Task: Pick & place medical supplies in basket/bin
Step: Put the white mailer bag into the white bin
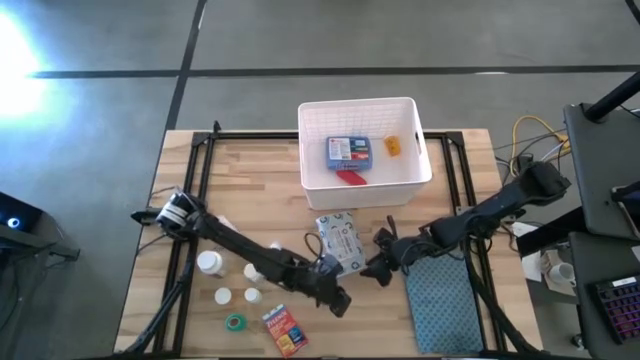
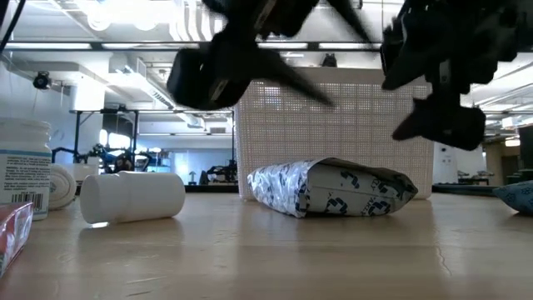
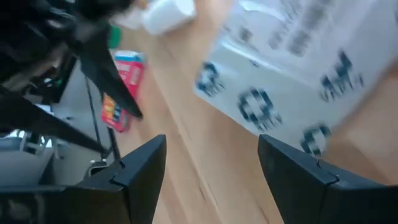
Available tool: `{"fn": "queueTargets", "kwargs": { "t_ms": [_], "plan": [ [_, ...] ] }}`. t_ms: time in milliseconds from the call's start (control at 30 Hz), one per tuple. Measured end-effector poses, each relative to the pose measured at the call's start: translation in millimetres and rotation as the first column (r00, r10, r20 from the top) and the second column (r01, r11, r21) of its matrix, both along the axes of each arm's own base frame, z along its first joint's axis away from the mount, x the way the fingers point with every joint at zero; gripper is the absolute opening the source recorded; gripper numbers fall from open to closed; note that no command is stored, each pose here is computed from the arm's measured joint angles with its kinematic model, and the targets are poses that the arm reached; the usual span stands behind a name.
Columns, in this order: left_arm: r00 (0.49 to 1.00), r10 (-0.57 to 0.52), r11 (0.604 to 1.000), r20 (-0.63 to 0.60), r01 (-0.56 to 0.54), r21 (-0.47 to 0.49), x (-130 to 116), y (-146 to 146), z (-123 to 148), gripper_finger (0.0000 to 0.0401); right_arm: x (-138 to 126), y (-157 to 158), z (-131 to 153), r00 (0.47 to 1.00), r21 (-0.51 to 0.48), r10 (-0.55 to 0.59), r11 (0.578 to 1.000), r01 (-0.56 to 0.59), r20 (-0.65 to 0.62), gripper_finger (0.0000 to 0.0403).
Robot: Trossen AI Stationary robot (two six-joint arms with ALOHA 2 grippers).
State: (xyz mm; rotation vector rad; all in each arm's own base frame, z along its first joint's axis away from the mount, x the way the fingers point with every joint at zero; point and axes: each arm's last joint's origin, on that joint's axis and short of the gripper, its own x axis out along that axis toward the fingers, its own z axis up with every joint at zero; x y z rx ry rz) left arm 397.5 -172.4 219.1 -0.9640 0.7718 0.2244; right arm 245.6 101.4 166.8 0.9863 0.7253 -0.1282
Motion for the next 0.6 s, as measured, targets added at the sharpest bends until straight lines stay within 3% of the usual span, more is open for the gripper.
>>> {"fn": "queueTargets", "kwargs": {
  "t_ms": [233,333,500,600],
  "plan": [
    [0.997,-0.080,0.996,-0.001,0.080,0.035,3.0,10.3,1.2,0.0166,0.0,5.3,-22.7,0.982,0.146,0.048,0.989,-0.021,-0.180,0.0241],
    [0.997,-0.075,0.997,-0.003,0.075,0.033,3.6,12.3,0.7,0.0166,0.9,6.4,-26.9,0.978,0.154,0.067,0.987,-0.037,-0.196,0.0240],
    [0.999,0.045,0.999,-0.016,-0.046,-0.014,5.9,17.1,-2.4,0.0166,1.5,7.4,-27.2,0.975,0.120,0.139,0.986,-0.120,-0.172,0.0239],
    [0.982,0.187,0.980,-0.028,-0.189,-0.059,4.0,18.9,-7.6,0.0166,1.3,7.4,-27.0,0.966,0.079,0.208,0.977,-0.198,-0.152,0.0240]
  ]
}}
